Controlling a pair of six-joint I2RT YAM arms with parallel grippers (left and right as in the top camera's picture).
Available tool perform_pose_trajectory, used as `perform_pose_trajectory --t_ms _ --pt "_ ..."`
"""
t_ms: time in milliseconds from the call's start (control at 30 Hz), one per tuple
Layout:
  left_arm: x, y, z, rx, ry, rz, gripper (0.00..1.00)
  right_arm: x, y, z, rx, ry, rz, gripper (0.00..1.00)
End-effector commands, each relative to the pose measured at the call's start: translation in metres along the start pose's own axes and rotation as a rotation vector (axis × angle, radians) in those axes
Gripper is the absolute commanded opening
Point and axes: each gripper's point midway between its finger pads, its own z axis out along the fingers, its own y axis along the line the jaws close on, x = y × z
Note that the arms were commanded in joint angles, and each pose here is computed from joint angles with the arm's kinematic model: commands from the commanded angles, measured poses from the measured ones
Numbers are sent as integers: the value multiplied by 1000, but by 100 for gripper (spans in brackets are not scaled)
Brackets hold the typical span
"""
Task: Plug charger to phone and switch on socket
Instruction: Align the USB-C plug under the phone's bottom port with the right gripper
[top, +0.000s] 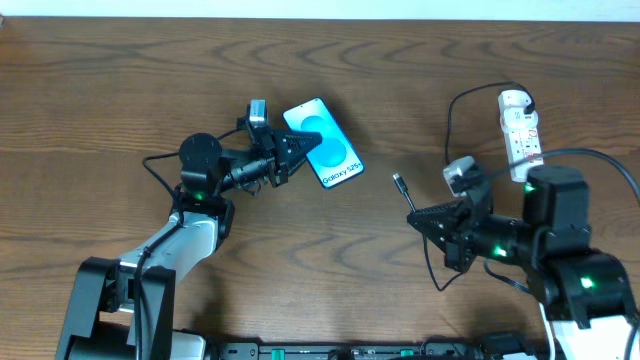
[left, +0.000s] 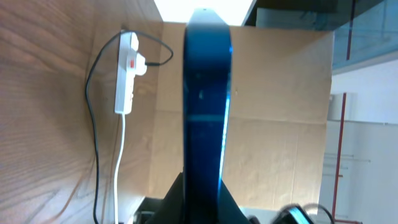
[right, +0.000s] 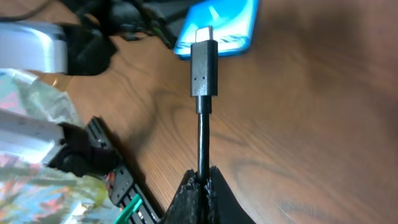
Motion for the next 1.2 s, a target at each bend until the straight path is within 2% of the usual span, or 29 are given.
perform_pose_trajectory --t_ms 0,167,333,600,733,1167 --pt "5 -16 2 26 43 69 8 9 -22 9 90 44 78 1" --pt "2 -16 2 27 29 68 7 10 -25 13 85 61 94 1" --pt "-7 -18 2 34 -28 53 7 3 13 17 -127 47 76 1" --pt "-2 -29 2 71 -4 107 7 10 22 55 -151 142 18 1" --pt "1 -29 2 69 14 108 7 18 6 70 -64 194 54 1" --pt "1 -29 2 69 14 96 8 16 6 73 -62 191 70 1"
